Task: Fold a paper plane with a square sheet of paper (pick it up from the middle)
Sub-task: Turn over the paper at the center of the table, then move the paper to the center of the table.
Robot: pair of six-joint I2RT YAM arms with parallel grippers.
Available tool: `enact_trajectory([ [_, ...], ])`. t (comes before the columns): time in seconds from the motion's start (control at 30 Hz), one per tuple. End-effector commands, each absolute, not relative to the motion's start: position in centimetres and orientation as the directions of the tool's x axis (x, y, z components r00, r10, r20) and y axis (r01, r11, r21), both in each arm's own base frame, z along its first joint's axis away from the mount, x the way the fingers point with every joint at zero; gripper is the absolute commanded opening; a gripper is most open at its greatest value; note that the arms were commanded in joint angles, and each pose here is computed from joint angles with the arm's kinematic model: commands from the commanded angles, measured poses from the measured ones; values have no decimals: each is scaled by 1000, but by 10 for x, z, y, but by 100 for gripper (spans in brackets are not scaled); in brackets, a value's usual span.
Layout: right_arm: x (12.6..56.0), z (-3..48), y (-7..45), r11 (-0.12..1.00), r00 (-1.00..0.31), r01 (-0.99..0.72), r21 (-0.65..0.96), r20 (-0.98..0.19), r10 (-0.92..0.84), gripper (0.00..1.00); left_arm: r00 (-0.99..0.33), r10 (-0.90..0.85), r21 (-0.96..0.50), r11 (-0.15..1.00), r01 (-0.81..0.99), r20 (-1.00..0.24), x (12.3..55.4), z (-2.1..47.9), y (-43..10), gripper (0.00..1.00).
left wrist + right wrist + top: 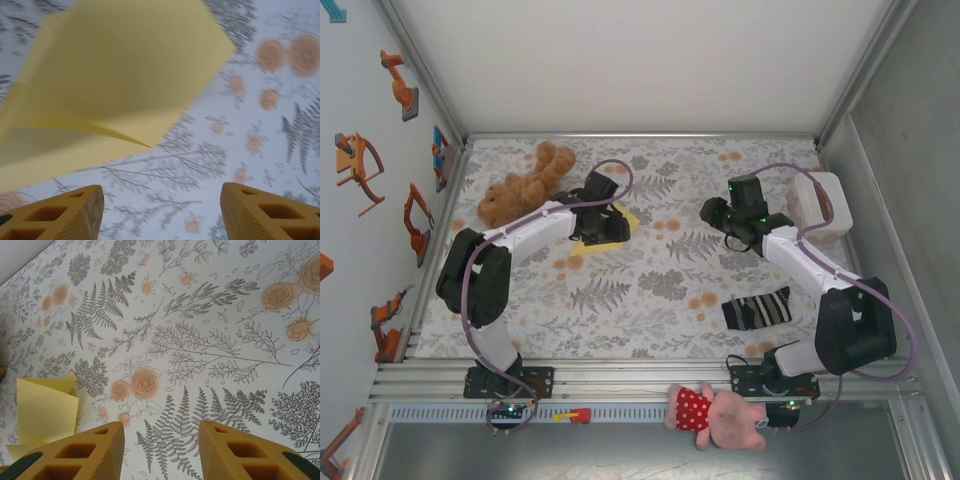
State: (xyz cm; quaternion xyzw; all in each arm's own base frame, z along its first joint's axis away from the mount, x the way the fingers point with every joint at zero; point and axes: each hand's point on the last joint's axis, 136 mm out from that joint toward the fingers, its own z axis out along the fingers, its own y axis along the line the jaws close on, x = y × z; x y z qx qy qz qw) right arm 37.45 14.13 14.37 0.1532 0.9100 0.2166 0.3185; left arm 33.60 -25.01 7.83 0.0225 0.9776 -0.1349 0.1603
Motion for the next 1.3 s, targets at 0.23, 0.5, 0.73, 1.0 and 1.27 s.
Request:
enact_trajectory([
  [0.23, 386, 151, 149, 836, -746, 134, 533, -501, 439, 43, -947, -64, -250, 968, 18, -315, 368, 60, -227, 66],
  [0.5, 384, 145, 151, 834, -758, 137, 534, -486, 435, 44, -951, -111, -281, 959, -27, -287, 387, 43, -216, 66],
  [0.73, 383, 139, 155, 825, -772, 141, 547, -462, 437, 43, -962, -164, -349, 934, -81, -217, 386, 26, -218, 66],
  [1.0, 378, 129, 161, 792, -786, 157, 590, -411, 462, 43, -968, -228, -442, 882, -162, -101, 368, 14, -231, 64],
  [1.27, 362, 98, 183, 690, -814, 224, 688, -257, 521, 39, -909, -411, -551, 744, -378, 68, 341, 3, -265, 54],
])
